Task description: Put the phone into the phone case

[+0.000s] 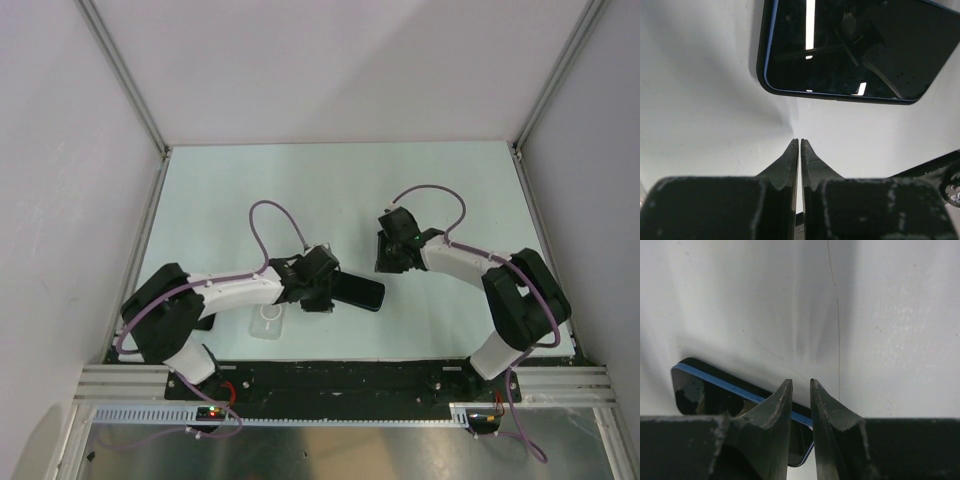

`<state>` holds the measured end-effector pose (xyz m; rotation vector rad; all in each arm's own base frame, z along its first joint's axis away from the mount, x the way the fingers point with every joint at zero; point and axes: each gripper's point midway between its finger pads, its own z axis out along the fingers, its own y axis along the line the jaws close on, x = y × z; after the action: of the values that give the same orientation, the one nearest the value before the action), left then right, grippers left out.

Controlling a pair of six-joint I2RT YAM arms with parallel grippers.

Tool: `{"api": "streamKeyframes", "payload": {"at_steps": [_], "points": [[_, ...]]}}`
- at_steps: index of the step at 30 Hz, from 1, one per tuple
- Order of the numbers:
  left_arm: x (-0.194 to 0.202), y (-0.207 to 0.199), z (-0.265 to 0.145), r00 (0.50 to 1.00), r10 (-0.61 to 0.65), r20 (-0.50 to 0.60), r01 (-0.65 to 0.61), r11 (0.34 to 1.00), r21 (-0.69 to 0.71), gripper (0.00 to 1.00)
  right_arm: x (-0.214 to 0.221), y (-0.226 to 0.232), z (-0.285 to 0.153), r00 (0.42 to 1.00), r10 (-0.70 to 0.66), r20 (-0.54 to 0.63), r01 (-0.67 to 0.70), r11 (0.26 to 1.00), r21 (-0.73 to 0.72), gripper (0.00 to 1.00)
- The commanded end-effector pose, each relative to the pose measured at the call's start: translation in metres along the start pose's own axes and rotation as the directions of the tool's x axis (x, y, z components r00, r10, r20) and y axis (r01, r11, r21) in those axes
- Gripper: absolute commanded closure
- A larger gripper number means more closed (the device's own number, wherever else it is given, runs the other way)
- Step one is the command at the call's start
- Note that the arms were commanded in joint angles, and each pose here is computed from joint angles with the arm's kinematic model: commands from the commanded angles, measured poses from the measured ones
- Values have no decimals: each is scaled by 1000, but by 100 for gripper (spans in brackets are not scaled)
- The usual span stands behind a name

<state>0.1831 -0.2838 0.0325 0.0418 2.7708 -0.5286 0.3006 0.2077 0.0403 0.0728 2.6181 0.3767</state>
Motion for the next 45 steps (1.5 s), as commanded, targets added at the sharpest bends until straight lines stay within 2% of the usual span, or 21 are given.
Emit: {"api": "streamKeyframes", "payload": {"at_steps": [1,14,23,28,34,37,45], "points": [[-11,-17,6,1000,-24,20,23,999,24,93,-9,4,7,1000,-19,8,19,1000,5,75],[-38,7,26,997,-62,39,64,997,-37,95,46,0,-1,996,-19,-88,18,1000,-23,77],[-85,15,34,992,-94,81,98,994,-43,95,95,12,-24,991,-9,-135,-4,995,-98,79],[-107,8,36,992,-80,98,83,996,-29,93,94,14,-35,994,9,-108,-20,994,-106,78],[-99,10,29,994,-73,81,74,997,-19,92,62,0,-49,997,80,-20,-82,991,-102,75],[-91,15,21,993,-83,82,85,996,-17,92,53,4,-59,997,72,14,-69,989,-129,74],[-59,10,11,996,-79,46,79,997,4,91,70,29,-62,1000,-19,-19,15,980,-201,74]]}}
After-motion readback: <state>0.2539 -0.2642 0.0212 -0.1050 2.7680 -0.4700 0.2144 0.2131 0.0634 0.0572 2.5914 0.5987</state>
